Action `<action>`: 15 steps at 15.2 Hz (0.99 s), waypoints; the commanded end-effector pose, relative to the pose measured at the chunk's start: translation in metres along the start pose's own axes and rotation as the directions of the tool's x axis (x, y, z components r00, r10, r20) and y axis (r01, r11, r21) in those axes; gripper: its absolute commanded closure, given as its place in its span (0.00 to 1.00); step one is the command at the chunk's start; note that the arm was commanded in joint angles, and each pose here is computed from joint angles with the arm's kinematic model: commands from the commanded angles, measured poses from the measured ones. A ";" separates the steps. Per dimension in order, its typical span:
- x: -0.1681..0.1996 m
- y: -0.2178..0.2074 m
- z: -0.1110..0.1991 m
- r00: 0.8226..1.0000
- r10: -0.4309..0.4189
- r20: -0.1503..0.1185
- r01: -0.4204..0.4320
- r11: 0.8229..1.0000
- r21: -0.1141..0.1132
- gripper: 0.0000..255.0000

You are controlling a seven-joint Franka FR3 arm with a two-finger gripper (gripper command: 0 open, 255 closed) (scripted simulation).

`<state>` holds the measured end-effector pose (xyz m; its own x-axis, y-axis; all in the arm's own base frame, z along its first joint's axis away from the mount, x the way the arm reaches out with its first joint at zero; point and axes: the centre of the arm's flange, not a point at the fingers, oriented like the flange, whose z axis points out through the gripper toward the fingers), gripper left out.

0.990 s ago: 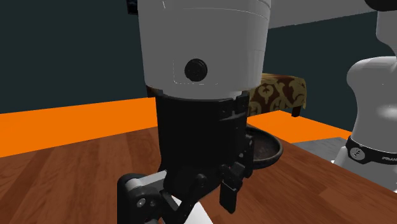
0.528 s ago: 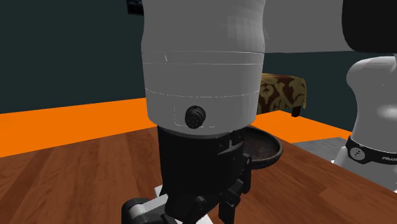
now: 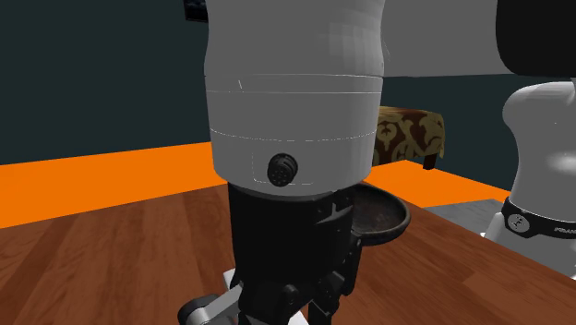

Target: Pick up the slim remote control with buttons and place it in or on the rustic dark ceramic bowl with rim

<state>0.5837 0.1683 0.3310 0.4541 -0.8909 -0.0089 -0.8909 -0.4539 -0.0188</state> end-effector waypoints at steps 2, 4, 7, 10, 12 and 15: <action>0.000 0.000 0.000 1.000 0.000 0.000 0.000 1.000 -0.001 1.00; 0.000 0.000 0.000 1.000 0.000 0.000 0.000 1.000 -0.001 1.00; 0.000 0.000 -0.005 1.000 0.000 0.000 0.000 1.000 -0.001 1.00; 0.000 0.000 -0.021 1.000 0.000 0.000 0.000 1.000 -0.001 1.00; 0.000 0.000 -0.031 1.000 0.000 0.000 0.000 1.000 -0.001 1.00; 0.000 -0.001 -0.047 1.000 0.000 0.000 0.000 1.000 -0.001 1.00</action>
<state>0.5839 0.1683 0.3721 0.4542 -0.8909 -0.0089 -0.8908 -0.4540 -0.0183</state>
